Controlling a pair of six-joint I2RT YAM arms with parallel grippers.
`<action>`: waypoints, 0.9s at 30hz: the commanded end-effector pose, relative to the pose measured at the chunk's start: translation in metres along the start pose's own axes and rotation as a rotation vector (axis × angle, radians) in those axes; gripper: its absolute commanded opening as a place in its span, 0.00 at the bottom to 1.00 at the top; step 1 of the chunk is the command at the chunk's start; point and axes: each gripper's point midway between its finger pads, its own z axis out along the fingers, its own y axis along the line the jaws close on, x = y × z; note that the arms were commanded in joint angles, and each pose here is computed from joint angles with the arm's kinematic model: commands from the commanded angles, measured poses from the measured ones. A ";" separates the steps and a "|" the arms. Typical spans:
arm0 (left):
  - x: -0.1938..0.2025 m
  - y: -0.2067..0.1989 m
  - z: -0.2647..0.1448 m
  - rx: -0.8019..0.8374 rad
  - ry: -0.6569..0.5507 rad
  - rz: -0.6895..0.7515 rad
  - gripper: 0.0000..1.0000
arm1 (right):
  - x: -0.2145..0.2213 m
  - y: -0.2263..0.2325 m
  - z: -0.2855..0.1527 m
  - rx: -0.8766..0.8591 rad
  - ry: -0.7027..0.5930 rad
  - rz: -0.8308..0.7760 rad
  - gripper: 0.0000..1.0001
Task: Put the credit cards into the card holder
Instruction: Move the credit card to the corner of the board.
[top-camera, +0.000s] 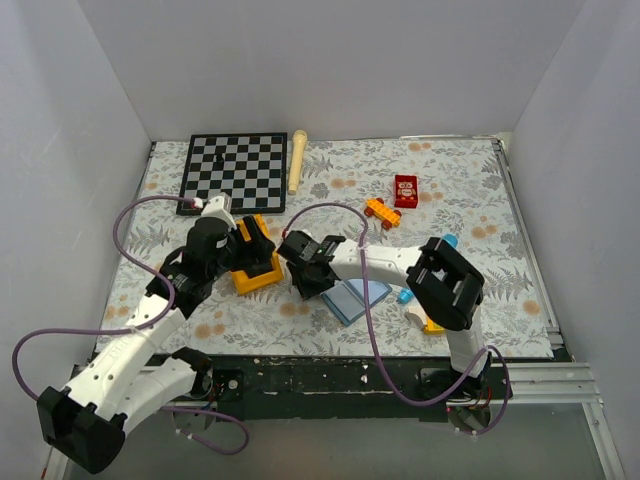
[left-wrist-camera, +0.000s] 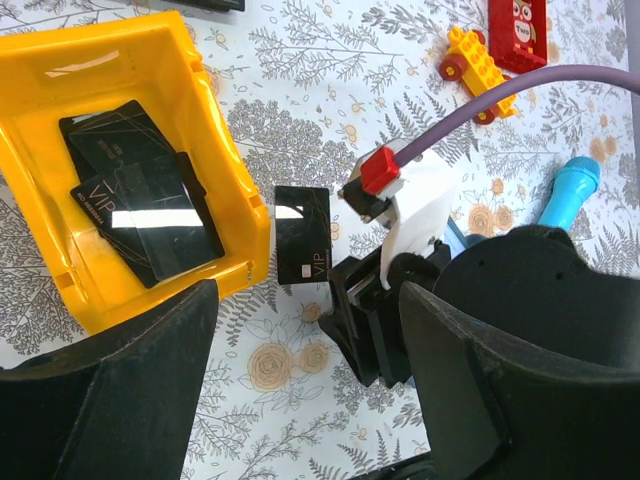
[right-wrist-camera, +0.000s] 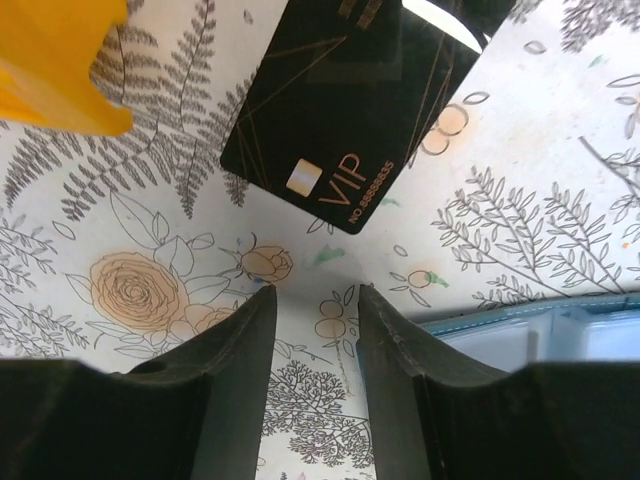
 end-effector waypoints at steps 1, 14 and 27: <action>-0.031 -0.002 -0.017 -0.011 -0.103 -0.023 0.73 | -0.047 -0.003 -0.024 -0.035 -0.103 0.094 0.48; -0.042 0.037 -0.028 -0.069 -0.157 -0.160 0.75 | -0.117 -0.025 -0.002 0.031 -0.164 0.158 0.53; -0.044 0.040 -0.029 -0.067 -0.156 -0.136 0.74 | -0.091 -0.037 0.038 0.094 -0.076 0.138 0.51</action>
